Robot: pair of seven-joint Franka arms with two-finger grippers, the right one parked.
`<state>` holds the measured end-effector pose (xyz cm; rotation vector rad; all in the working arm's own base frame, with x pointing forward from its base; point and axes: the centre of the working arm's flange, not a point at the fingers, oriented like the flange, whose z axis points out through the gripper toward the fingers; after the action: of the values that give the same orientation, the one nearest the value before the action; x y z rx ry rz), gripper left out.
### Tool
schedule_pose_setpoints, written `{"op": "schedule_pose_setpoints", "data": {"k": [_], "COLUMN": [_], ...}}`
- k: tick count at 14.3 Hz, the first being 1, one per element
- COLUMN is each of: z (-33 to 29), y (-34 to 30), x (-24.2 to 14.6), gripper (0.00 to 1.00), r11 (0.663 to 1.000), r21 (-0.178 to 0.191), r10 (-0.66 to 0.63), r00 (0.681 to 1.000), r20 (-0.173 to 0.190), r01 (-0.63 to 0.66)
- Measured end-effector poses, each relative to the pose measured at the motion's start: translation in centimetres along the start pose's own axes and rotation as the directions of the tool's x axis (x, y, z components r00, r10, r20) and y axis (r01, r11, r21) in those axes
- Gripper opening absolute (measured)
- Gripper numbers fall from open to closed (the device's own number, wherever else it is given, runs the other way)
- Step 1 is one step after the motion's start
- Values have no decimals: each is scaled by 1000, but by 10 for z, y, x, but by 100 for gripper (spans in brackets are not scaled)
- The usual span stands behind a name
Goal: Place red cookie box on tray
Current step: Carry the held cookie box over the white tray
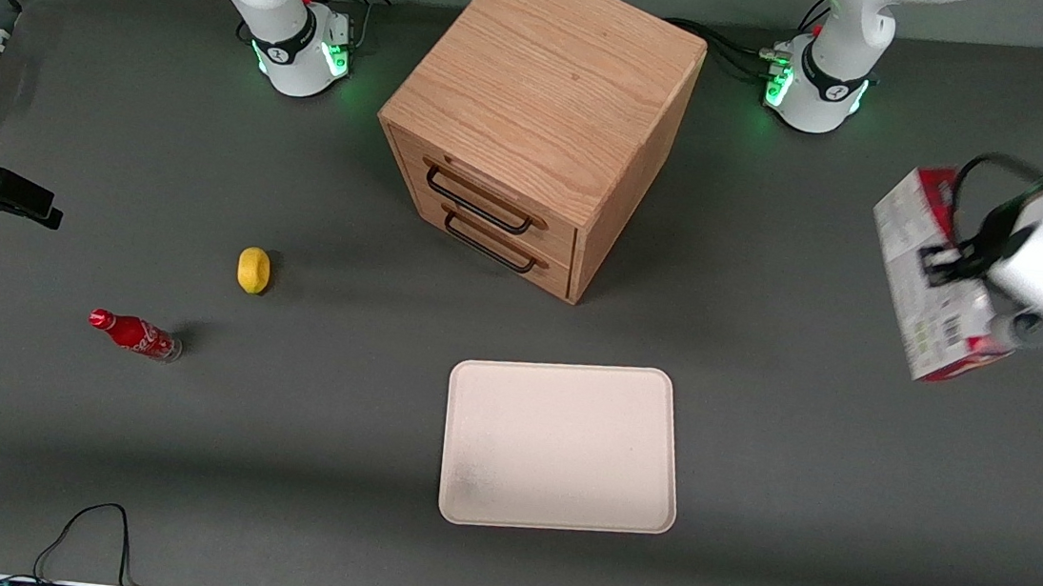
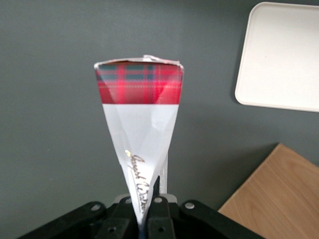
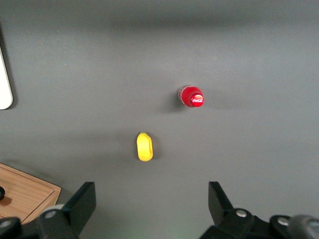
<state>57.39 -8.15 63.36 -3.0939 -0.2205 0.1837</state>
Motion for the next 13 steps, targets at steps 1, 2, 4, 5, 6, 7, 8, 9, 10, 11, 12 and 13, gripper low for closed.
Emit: {"op": "schedule_pose_setpoints", "data": {"k": [1,2,4,5,6,7,8,9,10,11,12,13], "z": [-6,-5,3,8,12,17,24,34,47,62,80,102], "y": [-5,-7,-3,4,16,35,62,95,129,162,194,220], "x": [-1,1,6,9,12,17,21,26,32,40,50,62], "gripper": [5,5,5,5,5,5,5,5,5,5,5,5], "r11": [1000,1000,999,998,997,995,994,993,992,992,992,991], "r21": [-2,-10,-47,-64,-80,-95,-109,-117,-116,-110,-110,-109], "r10": [5,10,19,20,12,-1,-12,-23,-42,-59,-70,-76], "r00": [1000,1000,999,999,999,1000,1000,1000,999,998,997,997], "r20": [1,6,30,37,32,13,-9,-16,-16,-17,-20,-26], "r01": [-5,-10,-18,-18,-10,2,11,21,40,57,68,72]}}
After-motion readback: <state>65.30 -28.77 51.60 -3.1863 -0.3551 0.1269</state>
